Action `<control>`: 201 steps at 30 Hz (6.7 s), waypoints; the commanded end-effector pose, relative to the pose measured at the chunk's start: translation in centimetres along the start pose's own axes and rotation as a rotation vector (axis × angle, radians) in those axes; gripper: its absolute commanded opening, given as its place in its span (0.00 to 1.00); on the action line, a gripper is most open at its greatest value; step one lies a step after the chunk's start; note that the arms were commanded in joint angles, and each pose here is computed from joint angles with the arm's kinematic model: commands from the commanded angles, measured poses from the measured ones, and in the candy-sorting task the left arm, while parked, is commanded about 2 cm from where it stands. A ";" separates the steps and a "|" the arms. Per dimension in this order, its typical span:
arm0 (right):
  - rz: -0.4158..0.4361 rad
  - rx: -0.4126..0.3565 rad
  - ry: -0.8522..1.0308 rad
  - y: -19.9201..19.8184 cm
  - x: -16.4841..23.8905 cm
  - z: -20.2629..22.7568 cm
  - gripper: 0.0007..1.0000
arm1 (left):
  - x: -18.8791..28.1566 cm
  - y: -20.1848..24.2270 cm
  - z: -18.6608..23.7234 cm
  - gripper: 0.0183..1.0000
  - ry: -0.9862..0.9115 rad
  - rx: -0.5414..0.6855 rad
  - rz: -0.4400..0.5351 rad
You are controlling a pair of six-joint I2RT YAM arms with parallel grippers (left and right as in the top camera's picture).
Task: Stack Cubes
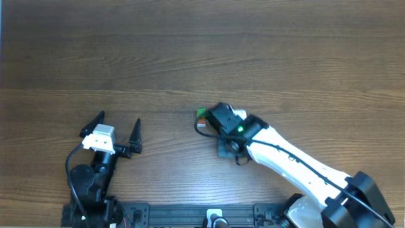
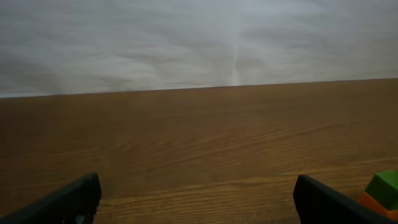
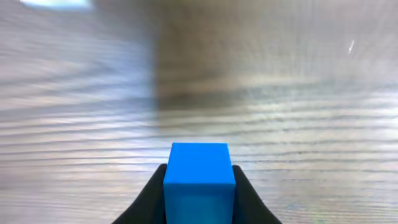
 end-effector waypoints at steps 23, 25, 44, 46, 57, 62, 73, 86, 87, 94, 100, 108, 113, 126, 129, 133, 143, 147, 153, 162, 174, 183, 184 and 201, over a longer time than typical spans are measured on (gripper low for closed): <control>0.045 0.035 -0.028 9.0 5.1 -6.7 0.01 | 0.0 -0.2 0.1 1.00 -0.007 -0.019 0.013; 0.041 0.036 -0.026 9.1 5.1 -6.7 0.01 | 0.0 -0.2 0.1 1.00 -0.007 -0.019 0.013; 0.021 0.015 -0.013 9.9 4.4 -6.5 0.01 | 0.0 -0.2 0.1 1.00 -0.007 -0.019 0.013; 0.015 0.017 -0.016 10.1 4.4 -6.5 0.01 | 0.0 -0.2 0.1 1.00 -0.007 -0.019 0.013; 0.024 0.017 -0.009 10.6 3.7 -6.2 0.01 | 0.0 -0.2 0.1 1.00 -0.007 -0.019 0.013; 0.030 0.015 -0.006 10.7 3.4 -6.2 0.01 | 0.0 -0.2 0.1 1.00 -0.007 -0.019 0.013; 0.034 0.001 -0.012 10.8 3.0 -6.5 0.01 | 0.0 -0.2 0.1 1.00 -0.007 -0.019 0.013; 0.048 -0.007 -0.026 10.7 2.9 -6.6 0.01 | 0.0 -0.2 0.1 1.00 -0.007 -0.019 0.013; 0.048 -0.007 -0.026 10.7 2.9 -6.6 0.01 | 0.0 -0.2 0.1 1.00 -0.007 -0.019 0.013; 0.054 -0.017 -0.034 10.6 2.9 -6.7 0.01 | 0.0 -0.2 0.1 1.00 -0.007 -0.019 0.013; 0.057 -0.018 -0.034 10.6 2.8 -6.8 0.01 | 0.0 -0.2 0.1 1.00 -0.007 -0.019 0.013; 0.073 -0.026 -0.032 10.6 2.3 -6.9 0.01 | 0.0 -0.2 0.1 1.00 -0.007 -0.019 0.013; 0.074 -0.026 -0.031 10.6 2.2 -6.9 0.01 | 0.0 -0.2 0.1 1.00 -0.007 -0.019 0.013; 0.078 -0.026 -0.039 10.6 2.2 -7.0 0.01 | 0.0 -0.2 0.1 1.00 -0.007 -0.019 0.013; 0.078 -0.026 -0.042 10.6 2.2 -7.0 0.01 | 0.0 -0.2 0.1 1.00 -0.007 -0.019 0.013; 0.076 -0.026 -0.044 10.6 2.2 -7.0 0.02 | 0.0 -0.2 0.1 1.00 -0.007 -0.019 0.013; 0.072 -0.027 -0.047 10.7 2.2 -7.1 0.09 | 0.0 -0.2 0.1 1.00 -0.007 -0.019 0.013; 0.071 -0.027 -0.048 10.7 2.1 -7.1 0.12 | 0.0 -0.2 0.1 1.00 -0.007 -0.019 0.013; 0.079 -0.026 -0.042 10.7 1.8 -7.1 0.14 | 0.0 -0.2 0.1 1.00 -0.007 -0.019 0.013; 0.088 -0.024 -0.035 10.8 1.4 -7.1 0.24 | 0.0 -0.2 0.1 1.00 -0.007 -0.019 0.013; 0.088 -0.024 -0.035 10.8 1.4 -7.1 0.58 | 0.0 -0.2 0.1 1.00 -0.007 -0.019 0.013; 0.076 -0.024 -0.045 10.8 1.6 -7.3 0.99 | 0.0 -0.2 0.1 1.00 -0.007 -0.019 0.013; 0.066 -0.011 -0.051 10.9 1.7 -7.4 0.99 | 0.0 -0.2 0.1 1.00 -0.007 -0.019 0.013; 0.133 -0.061 -0.542 -2.6 14.9 -22.0 0.99 | 0.0 -0.2 0.1 1.00 -0.007 -0.019 0.013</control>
Point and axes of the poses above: each gripper's point midway between its finger pads, its own x axis back along the fingers, its own y axis along the line the jaws close on, z = x × y, the point moved 10 cm from there along x, back along the fingers, and after that the axes turned 12 degrees about -x, right-handed, at the moved point
